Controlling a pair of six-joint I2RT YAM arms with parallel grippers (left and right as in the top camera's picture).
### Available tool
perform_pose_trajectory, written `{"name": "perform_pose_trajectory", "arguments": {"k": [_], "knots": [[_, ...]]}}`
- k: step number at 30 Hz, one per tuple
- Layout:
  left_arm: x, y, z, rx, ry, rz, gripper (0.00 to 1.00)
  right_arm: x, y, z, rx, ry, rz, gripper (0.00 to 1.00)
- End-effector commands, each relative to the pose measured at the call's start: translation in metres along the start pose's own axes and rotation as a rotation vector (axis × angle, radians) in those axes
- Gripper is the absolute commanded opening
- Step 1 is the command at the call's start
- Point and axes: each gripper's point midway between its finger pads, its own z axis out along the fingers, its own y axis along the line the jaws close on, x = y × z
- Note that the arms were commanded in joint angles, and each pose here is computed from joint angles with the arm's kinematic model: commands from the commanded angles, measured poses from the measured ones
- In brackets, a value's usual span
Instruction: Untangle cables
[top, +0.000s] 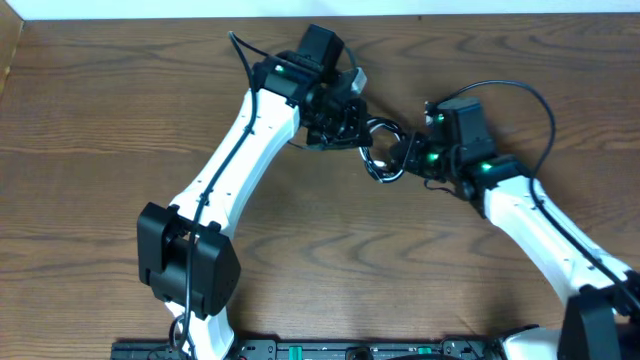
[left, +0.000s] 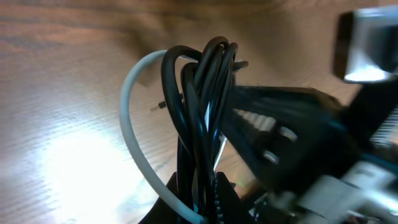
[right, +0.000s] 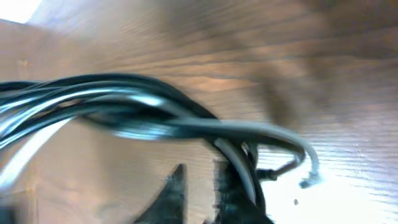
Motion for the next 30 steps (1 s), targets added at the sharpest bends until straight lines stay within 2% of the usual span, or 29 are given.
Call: {"name": "perform_pose_trajectory", "arguments": {"k": [1,3,10,17,22,27,30], "knots": [[0.000,-0.001,-0.005,0.022,-0.003,0.066,0.07,-0.012,0.019,-0.029,-0.102,-0.029,-0.031,0.29],[0.000,-0.001,-0.005,0.021,-0.002,0.094,0.08,-0.017,0.025,-0.044,-0.121,-0.059,-0.037,0.38],[0.000,-0.002,-0.005,0.022,-0.003,0.134,0.07,-0.020,0.024,-0.066,-0.105,-0.099,-0.091,0.50],[0.001,-0.004,-0.005,0.037,0.002,0.133,0.08,0.005,-0.004,-0.039,-0.014,0.033,-0.049,0.52],[0.004,-0.012,-0.006,0.084,0.016,0.133,0.08,0.009,-0.012,-0.014,-0.001,0.071,-0.016,0.52],[0.008,-0.023,-0.007,0.149,0.037,0.133,0.07,0.012,-0.014,0.010,-0.021,0.100,0.013,0.47],[0.010,-0.028,-0.008,0.181,0.047,0.133,0.07,0.013,-0.020,0.017,-0.001,0.102,0.022,0.27]]}}
